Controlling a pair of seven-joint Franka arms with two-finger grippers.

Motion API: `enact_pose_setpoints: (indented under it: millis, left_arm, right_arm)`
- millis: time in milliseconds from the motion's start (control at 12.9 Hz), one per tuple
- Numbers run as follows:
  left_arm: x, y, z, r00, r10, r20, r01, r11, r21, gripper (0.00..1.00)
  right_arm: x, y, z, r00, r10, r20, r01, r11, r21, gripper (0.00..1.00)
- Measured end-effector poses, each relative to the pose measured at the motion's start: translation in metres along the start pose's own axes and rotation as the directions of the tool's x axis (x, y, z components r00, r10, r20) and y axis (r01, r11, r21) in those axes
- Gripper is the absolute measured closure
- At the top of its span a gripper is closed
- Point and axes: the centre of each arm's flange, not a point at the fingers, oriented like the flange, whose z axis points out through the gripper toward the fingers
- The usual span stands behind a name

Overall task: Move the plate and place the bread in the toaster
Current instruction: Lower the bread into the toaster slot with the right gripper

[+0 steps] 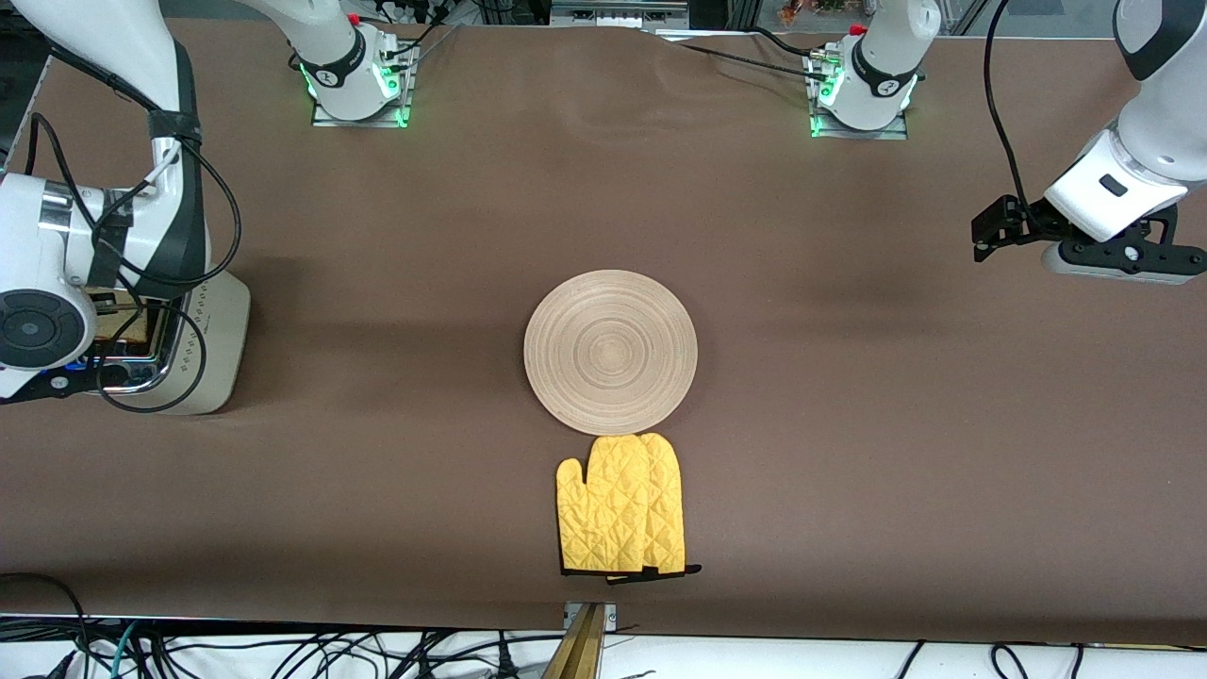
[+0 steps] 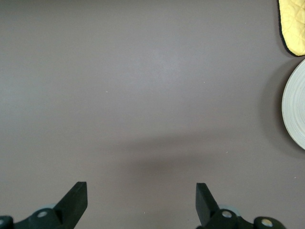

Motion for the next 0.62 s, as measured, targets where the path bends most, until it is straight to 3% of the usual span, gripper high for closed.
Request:
enact_pose_setpoints:
  millis: [620]
  left_arm:
    - [0.000,0.000,0.000,1.000,0.000,0.001,0.000,1.000,0.000,0.00]
  right_arm:
    - [0.005,-0.014,0.007,0.998,0.059,0.017,-0.059,0.998,-0.003,0.94]
